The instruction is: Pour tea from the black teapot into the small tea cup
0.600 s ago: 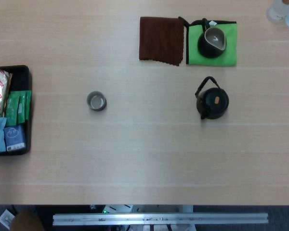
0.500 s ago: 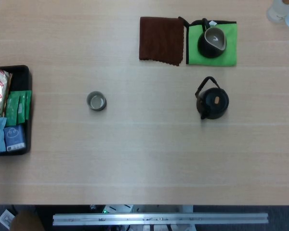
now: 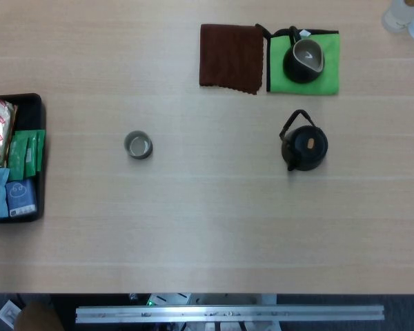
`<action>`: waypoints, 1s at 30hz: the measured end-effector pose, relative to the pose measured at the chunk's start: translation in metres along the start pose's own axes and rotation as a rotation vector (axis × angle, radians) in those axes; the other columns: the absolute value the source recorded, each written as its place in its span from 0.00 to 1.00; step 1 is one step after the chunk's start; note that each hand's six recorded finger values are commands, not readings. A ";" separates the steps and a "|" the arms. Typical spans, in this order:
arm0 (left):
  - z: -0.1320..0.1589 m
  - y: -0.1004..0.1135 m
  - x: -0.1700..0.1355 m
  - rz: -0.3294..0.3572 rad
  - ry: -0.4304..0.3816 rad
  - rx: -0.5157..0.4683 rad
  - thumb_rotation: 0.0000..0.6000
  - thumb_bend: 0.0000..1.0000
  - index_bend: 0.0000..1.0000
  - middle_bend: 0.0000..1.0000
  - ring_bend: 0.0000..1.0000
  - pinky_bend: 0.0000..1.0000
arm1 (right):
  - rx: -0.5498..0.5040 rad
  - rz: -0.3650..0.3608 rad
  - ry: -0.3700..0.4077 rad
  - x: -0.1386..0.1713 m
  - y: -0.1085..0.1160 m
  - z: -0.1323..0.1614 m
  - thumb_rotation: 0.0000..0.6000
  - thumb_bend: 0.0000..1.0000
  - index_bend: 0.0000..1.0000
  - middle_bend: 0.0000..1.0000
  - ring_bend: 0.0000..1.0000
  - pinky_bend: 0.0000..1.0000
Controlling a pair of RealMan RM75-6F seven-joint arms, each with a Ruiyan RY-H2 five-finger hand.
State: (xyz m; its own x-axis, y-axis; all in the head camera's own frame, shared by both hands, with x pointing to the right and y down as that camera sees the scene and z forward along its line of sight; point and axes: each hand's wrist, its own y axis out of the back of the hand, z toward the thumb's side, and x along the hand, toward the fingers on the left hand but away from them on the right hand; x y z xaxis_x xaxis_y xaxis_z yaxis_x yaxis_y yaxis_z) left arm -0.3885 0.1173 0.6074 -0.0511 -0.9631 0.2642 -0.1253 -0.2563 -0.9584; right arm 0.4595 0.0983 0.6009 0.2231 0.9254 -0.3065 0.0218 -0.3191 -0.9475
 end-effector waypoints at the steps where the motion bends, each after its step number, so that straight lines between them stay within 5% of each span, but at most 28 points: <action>1: 0.000 0.000 0.000 -0.001 0.001 0.001 1.00 0.30 0.28 0.27 0.22 0.23 | 0.001 0.003 0.007 -0.003 0.000 0.001 1.00 0.14 0.38 0.40 0.34 0.33; 22: 0.002 0.001 -0.002 -0.002 0.000 -0.017 1.00 0.30 0.28 0.27 0.22 0.23 | 0.005 0.147 0.273 -0.098 -0.017 0.082 1.00 0.04 0.38 0.40 0.33 0.33; 30: 0.000 0.002 -0.003 -0.008 0.003 -0.024 1.00 0.30 0.28 0.27 0.22 0.23 | -0.043 0.215 0.358 -0.134 -0.032 0.129 1.00 0.00 0.37 0.37 0.20 0.12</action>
State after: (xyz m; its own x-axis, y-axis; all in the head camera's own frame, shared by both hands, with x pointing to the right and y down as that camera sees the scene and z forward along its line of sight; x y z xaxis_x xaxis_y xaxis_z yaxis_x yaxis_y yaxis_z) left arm -0.3885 0.1197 0.6045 -0.0528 -0.9608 0.2721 -0.1498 -0.2618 -0.9534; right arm 0.3028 0.0114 0.6603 0.5517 0.7093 -0.4387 -0.0234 -0.5126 -0.8583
